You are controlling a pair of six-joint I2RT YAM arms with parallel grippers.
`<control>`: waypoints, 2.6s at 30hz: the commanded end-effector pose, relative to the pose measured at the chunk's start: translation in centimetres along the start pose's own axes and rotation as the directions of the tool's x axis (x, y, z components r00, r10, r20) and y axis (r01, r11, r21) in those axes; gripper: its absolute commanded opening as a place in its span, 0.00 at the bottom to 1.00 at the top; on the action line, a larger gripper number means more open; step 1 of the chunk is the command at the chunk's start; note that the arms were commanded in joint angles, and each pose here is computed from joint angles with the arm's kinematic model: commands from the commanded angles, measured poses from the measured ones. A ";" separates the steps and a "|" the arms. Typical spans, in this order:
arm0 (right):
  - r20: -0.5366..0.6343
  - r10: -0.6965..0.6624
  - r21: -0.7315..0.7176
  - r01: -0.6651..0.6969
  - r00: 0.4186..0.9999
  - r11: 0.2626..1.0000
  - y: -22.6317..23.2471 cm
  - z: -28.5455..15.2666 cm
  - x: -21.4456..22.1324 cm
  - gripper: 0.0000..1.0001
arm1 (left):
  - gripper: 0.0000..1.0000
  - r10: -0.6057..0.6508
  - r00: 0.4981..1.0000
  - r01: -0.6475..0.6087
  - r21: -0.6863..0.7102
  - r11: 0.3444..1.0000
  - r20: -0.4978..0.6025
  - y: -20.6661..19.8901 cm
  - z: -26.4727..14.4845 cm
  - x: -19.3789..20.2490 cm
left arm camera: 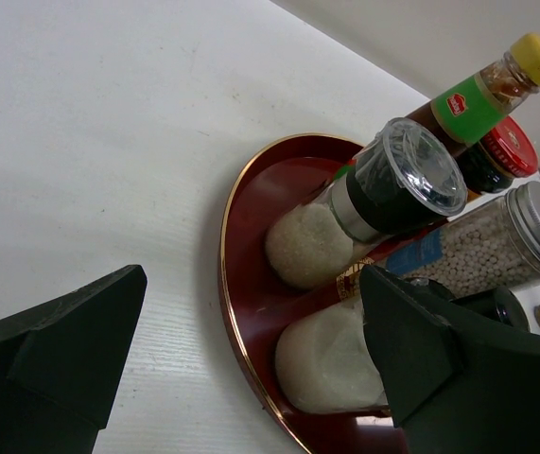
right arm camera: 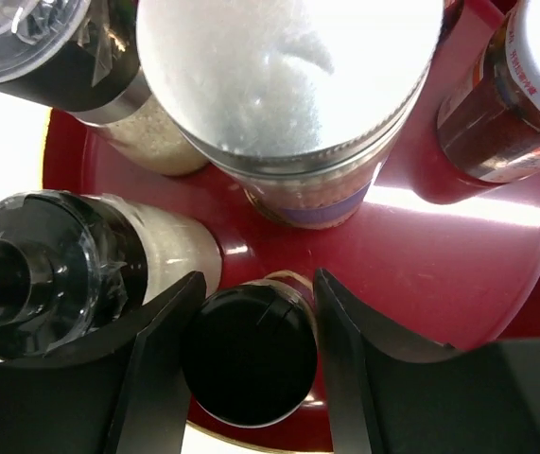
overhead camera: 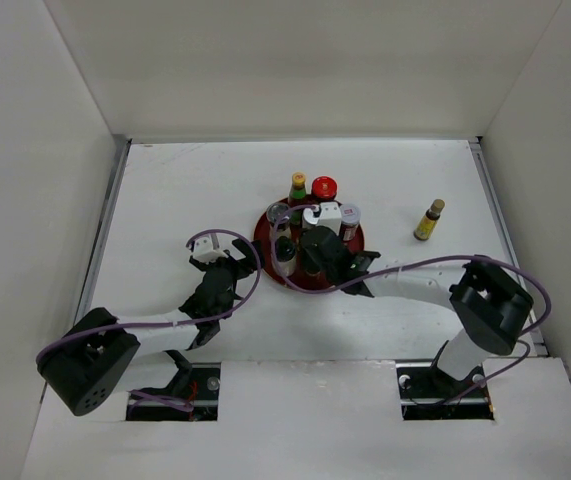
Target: Organize the condiment bottles
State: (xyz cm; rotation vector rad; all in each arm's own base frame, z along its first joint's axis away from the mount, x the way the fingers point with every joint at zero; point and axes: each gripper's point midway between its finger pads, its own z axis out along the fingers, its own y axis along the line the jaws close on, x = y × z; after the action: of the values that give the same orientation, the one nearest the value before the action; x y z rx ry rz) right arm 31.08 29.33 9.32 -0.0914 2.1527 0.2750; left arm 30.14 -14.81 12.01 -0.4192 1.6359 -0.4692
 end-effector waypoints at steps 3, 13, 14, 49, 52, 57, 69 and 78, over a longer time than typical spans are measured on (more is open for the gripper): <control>0.074 0.060 -0.044 -0.057 0.995 0.997 1.3 -1.1 -2.7 0.72 | 1.00 -0.059 0.997 0.057 0.030 0.998 0.055 -1.4 0.4 -2.0; 0.229 0.182 -0.016 -0.183 0.956 0.983 -6.0 -7.1 -9.3 0.89 | 1.00 -0.060 0.997 0.059 0.034 0.998 0.052 -1.5 0.4 -1.9; 0.260 0.201 0.017 -0.212 0.944 0.977 -8.0 -7.3 -10.4 0.89 | 1.00 -0.062 0.997 0.060 0.038 0.997 0.053 -1.6 0.4 -1.9; 0.260 0.177 0.560 -0.297 0.949 0.773 -32.3 -2.2 -13.3 0.58 | 1.00 -0.056 0.997 0.054 0.038 0.998 0.043 -1.6 0.4 -1.6; 0.250 0.175 0.564 -0.290 0.952 0.773 -32.3 -2.3 -13.0 0.51 | 1.00 -0.056 0.997 0.055 0.028 0.998 0.051 -1.4 0.4 -1.8; 0.209 0.175 0.581 -0.266 0.962 0.769 -32.5 -1.9 -11.9 0.45 | 1.00 -0.061 0.997 0.059 0.040 0.997 0.050 -1.6 0.3 -1.9; 0.387 0.155 0.449 -0.332 0.909 0.830 -27.9 -7.4 -16.4 0.25 | 1.00 -0.055 0.997 0.053 0.034 0.998 0.046 -1.5 0.5 -1.7; 0.361 0.166 0.140 -0.230 0.917 0.963 -14.6 -7.7 -15.1 0.27 | 1.00 -0.068 0.995 0.067 0.017 0.998 0.074 -0.9 0.3 -2.5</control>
State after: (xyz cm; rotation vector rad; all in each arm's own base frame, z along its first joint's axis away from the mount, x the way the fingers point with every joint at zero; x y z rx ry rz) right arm 35.71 10.18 22.52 0.2594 1.8777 0.0911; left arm 30.28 -14.49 12.11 -0.4290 1.6300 -0.4624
